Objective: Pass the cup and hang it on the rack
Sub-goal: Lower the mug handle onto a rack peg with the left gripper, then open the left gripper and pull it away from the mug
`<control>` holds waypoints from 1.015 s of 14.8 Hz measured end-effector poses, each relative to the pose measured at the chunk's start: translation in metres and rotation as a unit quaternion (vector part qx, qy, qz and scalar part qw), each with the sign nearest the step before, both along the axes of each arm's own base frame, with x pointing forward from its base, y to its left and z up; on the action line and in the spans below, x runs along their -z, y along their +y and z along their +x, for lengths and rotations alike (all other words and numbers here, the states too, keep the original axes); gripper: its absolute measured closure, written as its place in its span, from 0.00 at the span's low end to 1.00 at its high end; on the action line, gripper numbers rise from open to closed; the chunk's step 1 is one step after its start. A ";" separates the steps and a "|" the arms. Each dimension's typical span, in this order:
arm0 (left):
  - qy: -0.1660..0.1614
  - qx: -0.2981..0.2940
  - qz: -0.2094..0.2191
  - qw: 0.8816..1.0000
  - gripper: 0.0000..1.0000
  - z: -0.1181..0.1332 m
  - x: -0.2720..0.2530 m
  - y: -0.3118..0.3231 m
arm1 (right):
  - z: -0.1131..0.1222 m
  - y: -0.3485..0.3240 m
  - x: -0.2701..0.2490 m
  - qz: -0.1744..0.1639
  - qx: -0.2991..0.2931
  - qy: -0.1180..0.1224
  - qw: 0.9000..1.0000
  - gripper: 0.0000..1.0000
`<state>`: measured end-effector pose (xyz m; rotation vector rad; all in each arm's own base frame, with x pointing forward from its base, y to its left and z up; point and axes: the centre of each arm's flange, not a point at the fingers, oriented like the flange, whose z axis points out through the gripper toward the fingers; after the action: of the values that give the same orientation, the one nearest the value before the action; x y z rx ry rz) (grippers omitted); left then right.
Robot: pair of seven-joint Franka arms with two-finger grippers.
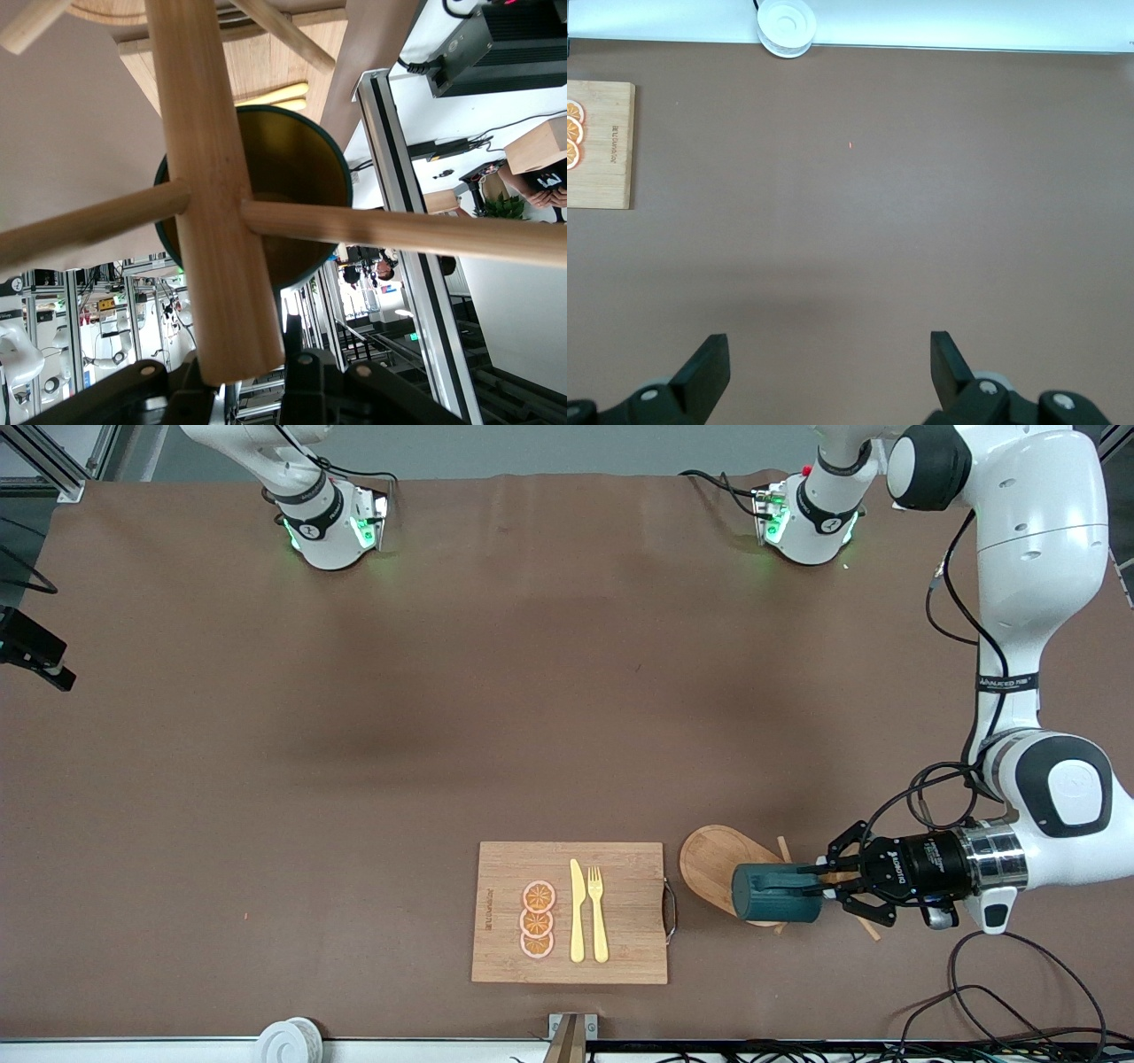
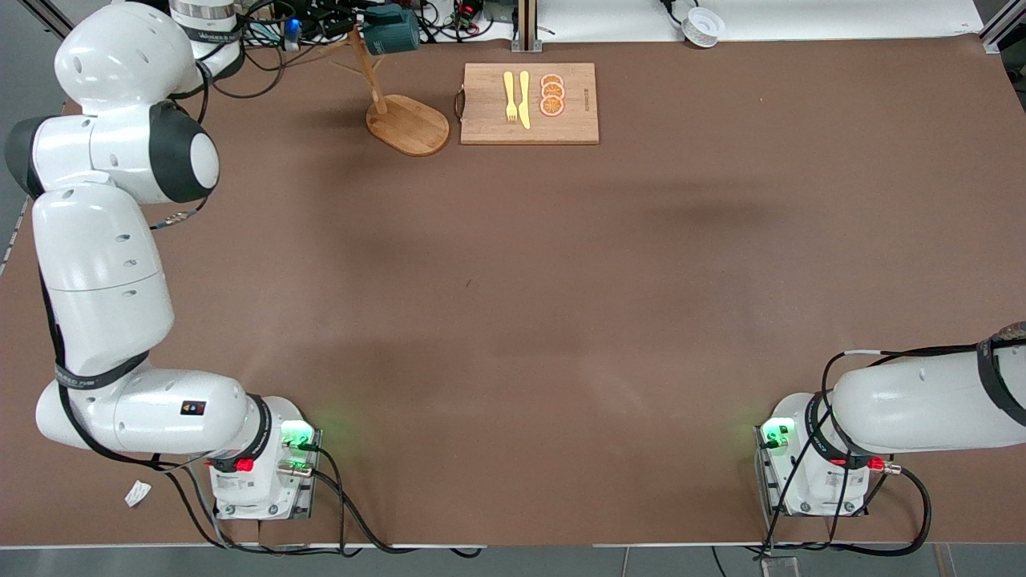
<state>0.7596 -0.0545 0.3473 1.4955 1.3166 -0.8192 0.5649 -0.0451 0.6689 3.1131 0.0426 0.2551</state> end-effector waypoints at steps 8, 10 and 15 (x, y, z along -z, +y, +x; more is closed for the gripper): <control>0.009 -0.001 0.005 1.000 0.66 -0.001 0.003 0.002 | 0.000 0.000 0.000 0.000 0.000 0.000 1.000 0.00; 0.025 -0.005 0.004 1.000 0.44 -0.001 0.001 0.000 | 0.000 0.000 0.000 0.000 0.000 0.000 1.000 0.00; 0.038 0.013 0.050 0.998 0.00 -0.005 -0.028 -0.016 | 0.000 0.000 0.000 0.000 0.000 0.000 1.000 0.00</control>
<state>0.7547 -0.0706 0.3752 1.5757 1.4163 -0.8443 0.5649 -0.0455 0.6691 3.1129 0.0415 0.2560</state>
